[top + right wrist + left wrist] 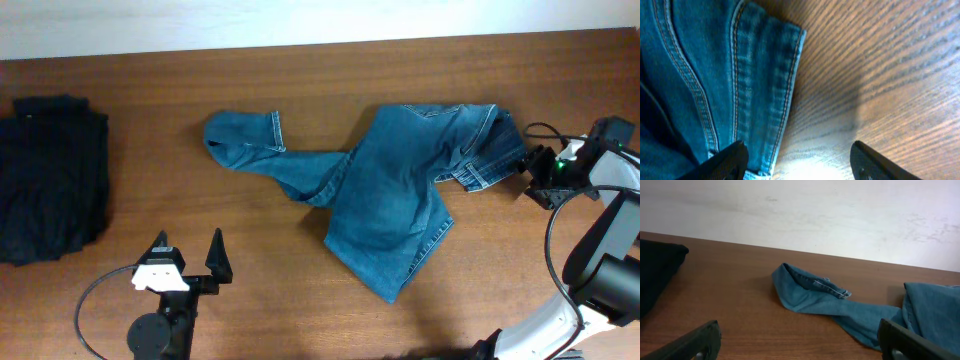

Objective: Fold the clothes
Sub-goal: 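Grasp the jeans waistband corner with the right gripper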

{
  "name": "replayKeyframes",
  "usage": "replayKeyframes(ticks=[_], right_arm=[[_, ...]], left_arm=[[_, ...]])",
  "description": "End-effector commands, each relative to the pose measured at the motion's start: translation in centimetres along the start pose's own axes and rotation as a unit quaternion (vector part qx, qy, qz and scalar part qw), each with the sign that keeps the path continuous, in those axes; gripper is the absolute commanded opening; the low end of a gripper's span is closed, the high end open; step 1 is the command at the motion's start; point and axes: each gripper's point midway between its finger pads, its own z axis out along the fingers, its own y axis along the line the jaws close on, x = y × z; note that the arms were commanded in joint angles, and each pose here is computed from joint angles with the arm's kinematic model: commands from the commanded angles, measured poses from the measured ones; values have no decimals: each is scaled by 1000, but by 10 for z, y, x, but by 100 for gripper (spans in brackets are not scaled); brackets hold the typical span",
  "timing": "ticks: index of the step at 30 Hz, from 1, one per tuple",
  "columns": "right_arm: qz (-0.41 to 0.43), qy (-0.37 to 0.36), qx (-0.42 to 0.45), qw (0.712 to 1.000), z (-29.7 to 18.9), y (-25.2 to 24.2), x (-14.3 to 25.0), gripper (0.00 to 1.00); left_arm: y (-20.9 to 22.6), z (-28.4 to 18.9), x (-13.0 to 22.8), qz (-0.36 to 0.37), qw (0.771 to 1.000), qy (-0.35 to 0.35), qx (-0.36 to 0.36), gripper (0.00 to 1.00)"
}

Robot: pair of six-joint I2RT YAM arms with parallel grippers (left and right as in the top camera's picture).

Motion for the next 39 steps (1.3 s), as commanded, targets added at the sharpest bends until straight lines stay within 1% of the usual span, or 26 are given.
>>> replayKeyframes(ticks=[1,9,14,18,21,24,29,31,39], right_arm=[[-4,3,-9,1000,8,0,6,71],[-33,-1,-70,997,22,23,13,71],[-52,-4,-82,995,26,37,15,71],[-35,-4,-82,996,28,42,16,70],[-11,-7,-68,998,29,37,14,63],[10,-19,-40,999,31,26,10,61],[6,-39,-41,998,35,24,5,58],[2,-47,-47,998,38,24,5,54],[3,-64,-73,995,44,26,4,53]], left_arm=[[1,0,2,7,1000,-1,-3,99],[1,0,2,7,1000,-1,-3,99],[1,0,2,7,1000,-1,-3,99],[1,0,2,7,1000,-1,-3,99],[1,0,2,7,1000,-1,-3,99],[1,0,2,7,1000,-1,-3,99],[1,0,2,7,1000,-1,-3,99],[1,0,2,7,1000,-1,-3,99],[1,0,2,7,1000,-1,-3,99]])
